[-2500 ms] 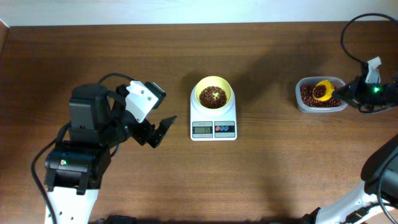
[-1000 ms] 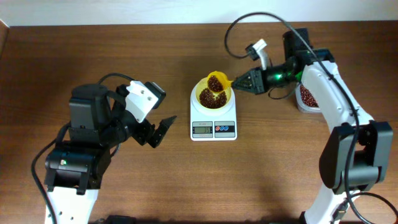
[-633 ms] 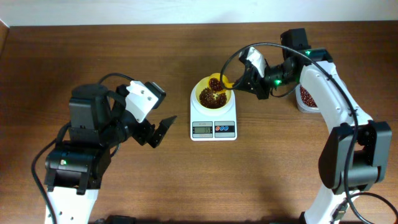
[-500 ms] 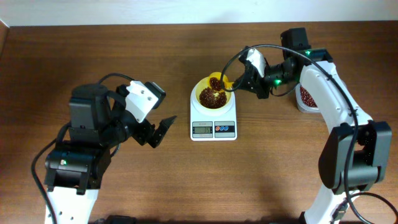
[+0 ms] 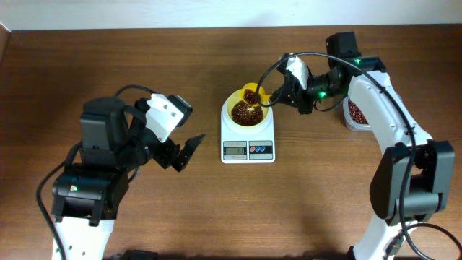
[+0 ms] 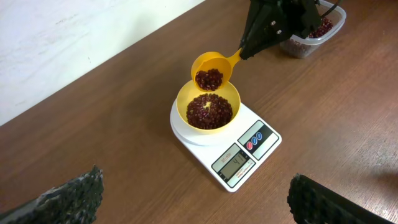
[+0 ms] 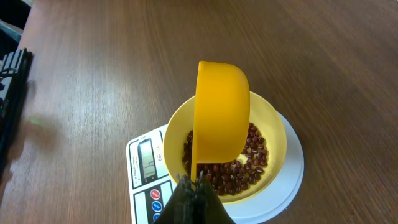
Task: Scoop item into bowl and weigh 50g on scale
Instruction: 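Tilt the scoop over the bowl to pour beans, right gripper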
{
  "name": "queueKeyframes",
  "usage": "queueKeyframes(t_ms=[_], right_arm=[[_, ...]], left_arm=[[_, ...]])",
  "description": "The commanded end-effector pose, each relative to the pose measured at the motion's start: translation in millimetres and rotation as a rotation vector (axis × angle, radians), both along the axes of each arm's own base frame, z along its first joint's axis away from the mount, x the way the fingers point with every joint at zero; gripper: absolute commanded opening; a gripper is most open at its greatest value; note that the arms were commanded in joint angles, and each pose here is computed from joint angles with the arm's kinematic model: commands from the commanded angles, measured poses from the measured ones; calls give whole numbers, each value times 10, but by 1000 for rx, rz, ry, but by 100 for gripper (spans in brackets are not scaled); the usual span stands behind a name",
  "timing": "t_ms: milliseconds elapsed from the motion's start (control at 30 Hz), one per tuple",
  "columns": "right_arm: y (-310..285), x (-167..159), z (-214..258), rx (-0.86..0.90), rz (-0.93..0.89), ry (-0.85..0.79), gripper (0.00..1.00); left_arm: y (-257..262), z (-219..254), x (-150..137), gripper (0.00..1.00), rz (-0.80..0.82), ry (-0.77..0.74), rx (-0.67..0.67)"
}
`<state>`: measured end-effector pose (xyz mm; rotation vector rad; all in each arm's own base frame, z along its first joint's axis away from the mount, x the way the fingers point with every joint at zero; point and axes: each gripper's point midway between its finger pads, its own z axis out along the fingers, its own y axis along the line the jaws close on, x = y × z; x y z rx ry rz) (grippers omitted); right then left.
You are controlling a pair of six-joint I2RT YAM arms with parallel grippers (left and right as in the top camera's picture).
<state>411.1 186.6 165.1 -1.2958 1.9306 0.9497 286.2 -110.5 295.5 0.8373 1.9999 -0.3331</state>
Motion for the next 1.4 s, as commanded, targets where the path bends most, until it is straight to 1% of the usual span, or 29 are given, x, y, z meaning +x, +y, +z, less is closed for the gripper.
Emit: queueKeyframes(t_ms=[0,133,233,367,433,767,867,900,933,1033,1100,1233,1267,1300,1333,1367], right_arm=[[8,-9,47,6,9,-20,4],[8,-6,46,5,9,-22,4],[-29,90,12,-34,-7,-67,4],[-40,102,-13,-44,-11,-68,4],[-11,82,25,-17,-1,-65,4],[-18,89,4,-24,-4,-62,4],[36,53,85,30,17,-59,4],[18,69,44,10,9,-59,4],[-21,98,-95,-50,-7,-49,4],[81,43,-8,0,23,-50,4],[46,73,-77,-46,9,-56,4],[48,73,-65,-38,10,-56,4],[50,71,-60,-35,11,-55,4],[94,40,1,4,26,-52,4],[174,-14,152,91,59,-53,4],[198,-16,200,118,70,-62,4]], left_arm=[[13,86,16,99,12,-16,-8],[13,86,16,99,12,-16,-8],[13,86,16,99,12,-16,-8],[13,86,16,99,12,-16,-8],[13,86,16,99,12,-16,-8],[13,86,16,99,12,-16,-8],[13,86,16,99,12,-16,-8],[13,86,16,99,12,-16,-8],[13,86,16,99,12,-16,-8],[13,86,16,99,12,-16,-8],[13,86,16,99,12,-16,-8],[13,86,16,99,12,-16,-8],[13,86,16,99,12,-16,-8],[13,86,16,99,12,-16,-8],[13,86,16,99,12,-16,-8],[13,86,16,99,12,-16,-8]])
